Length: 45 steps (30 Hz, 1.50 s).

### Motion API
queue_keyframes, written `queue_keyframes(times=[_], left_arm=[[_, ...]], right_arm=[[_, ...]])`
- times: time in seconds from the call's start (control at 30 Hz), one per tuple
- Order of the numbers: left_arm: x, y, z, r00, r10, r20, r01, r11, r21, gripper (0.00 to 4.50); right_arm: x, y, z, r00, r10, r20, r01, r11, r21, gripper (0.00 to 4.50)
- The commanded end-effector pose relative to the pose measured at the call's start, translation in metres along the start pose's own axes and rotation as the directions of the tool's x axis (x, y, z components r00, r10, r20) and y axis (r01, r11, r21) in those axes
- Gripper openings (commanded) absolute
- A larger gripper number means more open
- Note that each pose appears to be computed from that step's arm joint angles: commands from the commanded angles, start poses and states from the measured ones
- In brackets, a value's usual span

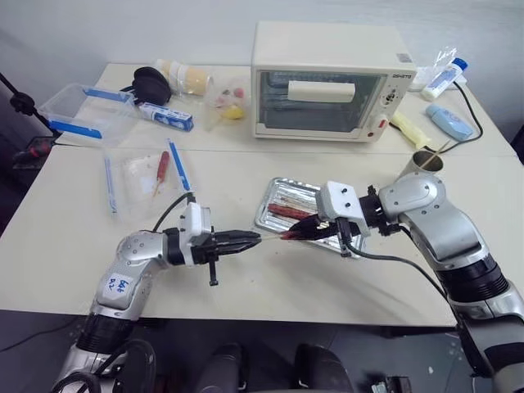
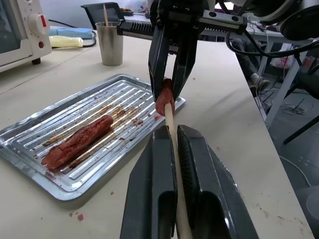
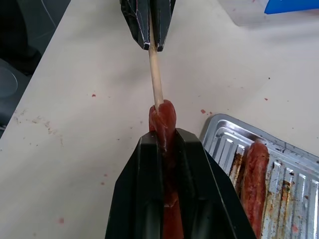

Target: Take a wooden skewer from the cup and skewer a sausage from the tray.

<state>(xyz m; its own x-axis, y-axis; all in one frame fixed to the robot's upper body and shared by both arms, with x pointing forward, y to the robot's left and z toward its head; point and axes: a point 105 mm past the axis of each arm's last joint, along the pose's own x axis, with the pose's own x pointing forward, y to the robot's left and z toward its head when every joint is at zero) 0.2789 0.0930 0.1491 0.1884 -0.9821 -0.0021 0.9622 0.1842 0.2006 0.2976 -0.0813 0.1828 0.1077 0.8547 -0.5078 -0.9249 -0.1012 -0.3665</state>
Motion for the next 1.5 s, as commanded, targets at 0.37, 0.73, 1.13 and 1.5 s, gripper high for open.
queue_keyframes(times=[0.37, 0.73, 1.13, 1.5], left_arm=[[0.043, -0.010, 0.007, 0.988, -0.146, 0.048, 0.146, 0.989, 0.016, 0.00], [0.041, -0.005, 0.008, 0.990, -0.131, 0.057, 0.131, 0.991, 0.006, 0.00], [-0.002, 0.013, -0.001, 1.000, -0.001, -0.012, 0.002, 1.000, 0.022, 0.00], [-0.060, 0.016, 0.020, 0.951, 0.292, 0.105, -0.280, 0.953, -0.117, 0.00]], right_arm=[[0.022, 0.014, 0.036, 0.987, 0.118, 0.106, -0.107, 0.989, -0.103, 0.26], [0.012, 0.012, 0.022, 0.993, 0.074, 0.096, -0.073, 0.997, -0.013, 0.26], [-0.044, 0.016, 0.004, 0.999, -0.029, 0.046, 0.028, 0.999, 0.024, 3.69], [-0.115, 0.041, -0.013, 0.846, -0.477, 0.236, 0.422, 0.871, 0.251, 3.69]])
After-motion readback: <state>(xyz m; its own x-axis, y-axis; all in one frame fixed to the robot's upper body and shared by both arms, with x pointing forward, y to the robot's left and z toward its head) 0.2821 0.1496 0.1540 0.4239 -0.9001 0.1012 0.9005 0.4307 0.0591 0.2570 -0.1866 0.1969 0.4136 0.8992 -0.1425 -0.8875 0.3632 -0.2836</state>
